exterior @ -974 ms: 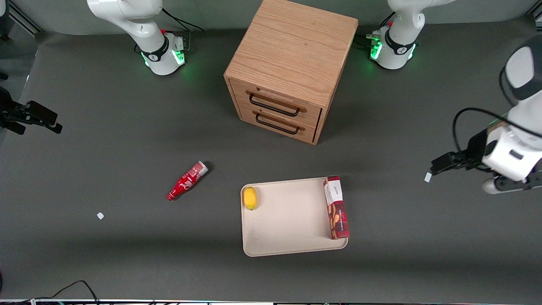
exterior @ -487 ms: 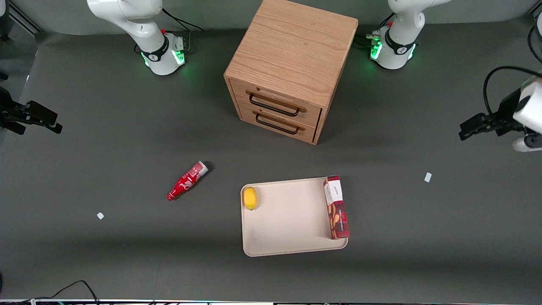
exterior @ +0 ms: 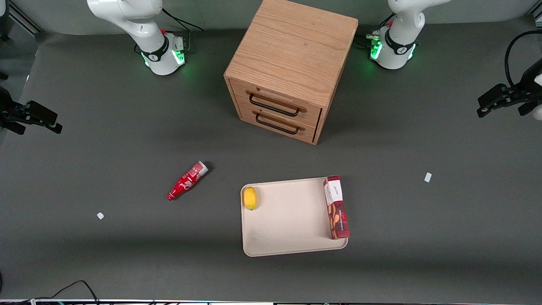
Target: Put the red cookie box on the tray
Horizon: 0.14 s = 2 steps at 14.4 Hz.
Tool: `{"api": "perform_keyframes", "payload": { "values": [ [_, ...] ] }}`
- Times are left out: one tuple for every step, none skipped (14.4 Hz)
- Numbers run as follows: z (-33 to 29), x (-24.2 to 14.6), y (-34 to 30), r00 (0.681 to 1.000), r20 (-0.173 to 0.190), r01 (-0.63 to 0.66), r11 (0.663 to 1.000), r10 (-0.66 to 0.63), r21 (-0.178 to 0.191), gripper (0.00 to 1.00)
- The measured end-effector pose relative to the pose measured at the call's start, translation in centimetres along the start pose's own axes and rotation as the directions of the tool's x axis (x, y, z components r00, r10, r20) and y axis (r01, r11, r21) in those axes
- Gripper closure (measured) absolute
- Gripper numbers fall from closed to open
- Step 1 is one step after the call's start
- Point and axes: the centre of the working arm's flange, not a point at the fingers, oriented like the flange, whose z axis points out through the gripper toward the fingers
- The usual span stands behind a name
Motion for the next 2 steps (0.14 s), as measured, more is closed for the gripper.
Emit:
{"api": "perform_keyframes", "payload": {
  "values": [
    [0.01,-0.02,0.06,1.000,0.001,-0.003,1.000,0.003,0.000,0.00],
    [0.04,-0.06,0.10,1.000,0.006,-0.004,1.000,0.004,-0.001,0.00]
  ]
}}
